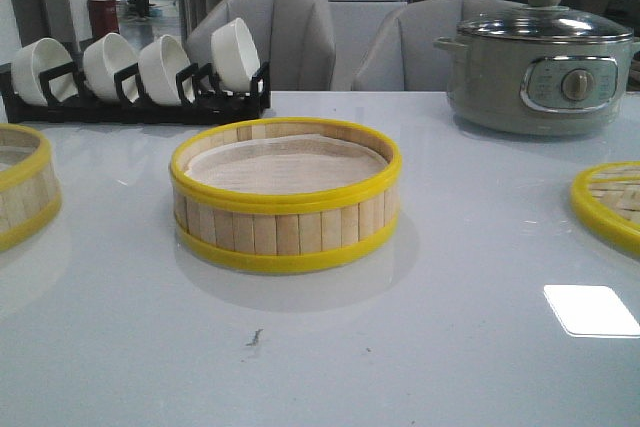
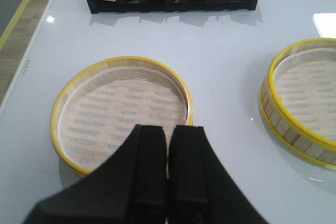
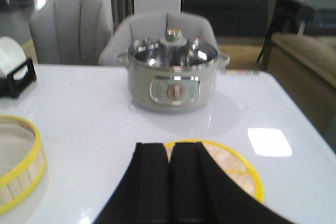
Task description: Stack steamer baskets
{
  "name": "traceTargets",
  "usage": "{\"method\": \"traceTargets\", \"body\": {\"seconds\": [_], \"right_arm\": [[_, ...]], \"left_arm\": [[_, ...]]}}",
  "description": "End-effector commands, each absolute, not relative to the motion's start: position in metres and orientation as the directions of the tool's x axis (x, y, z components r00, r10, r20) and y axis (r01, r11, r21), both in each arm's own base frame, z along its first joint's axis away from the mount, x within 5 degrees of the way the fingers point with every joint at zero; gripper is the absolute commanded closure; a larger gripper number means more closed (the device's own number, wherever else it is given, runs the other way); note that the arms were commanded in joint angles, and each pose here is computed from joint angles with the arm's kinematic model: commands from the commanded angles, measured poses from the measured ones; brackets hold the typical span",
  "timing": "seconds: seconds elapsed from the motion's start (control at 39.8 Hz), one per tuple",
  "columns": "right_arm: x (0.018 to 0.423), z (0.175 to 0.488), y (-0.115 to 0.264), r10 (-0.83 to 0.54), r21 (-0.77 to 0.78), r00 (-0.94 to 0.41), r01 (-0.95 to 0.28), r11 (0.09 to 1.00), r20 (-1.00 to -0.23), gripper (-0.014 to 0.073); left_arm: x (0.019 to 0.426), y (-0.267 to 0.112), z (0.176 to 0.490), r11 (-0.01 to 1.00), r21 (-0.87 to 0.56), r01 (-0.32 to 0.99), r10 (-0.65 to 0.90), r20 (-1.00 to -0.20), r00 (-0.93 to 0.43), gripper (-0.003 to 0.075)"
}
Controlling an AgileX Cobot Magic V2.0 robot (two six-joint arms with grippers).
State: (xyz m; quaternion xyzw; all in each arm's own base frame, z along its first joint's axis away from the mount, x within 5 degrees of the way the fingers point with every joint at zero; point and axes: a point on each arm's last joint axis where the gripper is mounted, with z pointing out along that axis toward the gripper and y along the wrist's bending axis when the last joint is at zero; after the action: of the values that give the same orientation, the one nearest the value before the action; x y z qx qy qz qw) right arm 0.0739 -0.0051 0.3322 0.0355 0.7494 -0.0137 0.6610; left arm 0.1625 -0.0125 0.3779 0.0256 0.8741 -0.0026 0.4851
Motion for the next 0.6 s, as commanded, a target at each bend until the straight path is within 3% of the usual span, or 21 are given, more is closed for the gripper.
{"method": "traceTargets", "body": {"seconds": [0.0,0.13,0.4,0.58], "right_arm": [[0.101,0.354,-0.007,0.014,-0.002,-0.23,0.073,0.997,-0.973,0.0529],[0.134,0.357,-0.009,0.029,0.001,-0.386,0.073,0.997,-0.922,0.0529],[0.156,0.371,-0.009,0.04,0.025,-0.244,0.066,0.998,-0.969,0.0529],[0.158,0.369,-0.009,0.054,0.038,-0.264,0.064,0.997,-0.963,0.0524]], "left_arm": [[0.162,-0.014,0.395,0.998,0.008,0.054,0.032,-0.895,-0.445,0.0636],[0.163,-0.014,0.395,0.998,0.008,0.054,0.032,-0.896,-0.443,0.0636],[0.163,-0.014,0.396,0.998,0.008,0.055,0.031,-0.901,-0.433,0.0636],[0.164,-0.014,0.398,0.998,0.007,0.057,0.03,-0.911,-0.412,0.0636]]}}
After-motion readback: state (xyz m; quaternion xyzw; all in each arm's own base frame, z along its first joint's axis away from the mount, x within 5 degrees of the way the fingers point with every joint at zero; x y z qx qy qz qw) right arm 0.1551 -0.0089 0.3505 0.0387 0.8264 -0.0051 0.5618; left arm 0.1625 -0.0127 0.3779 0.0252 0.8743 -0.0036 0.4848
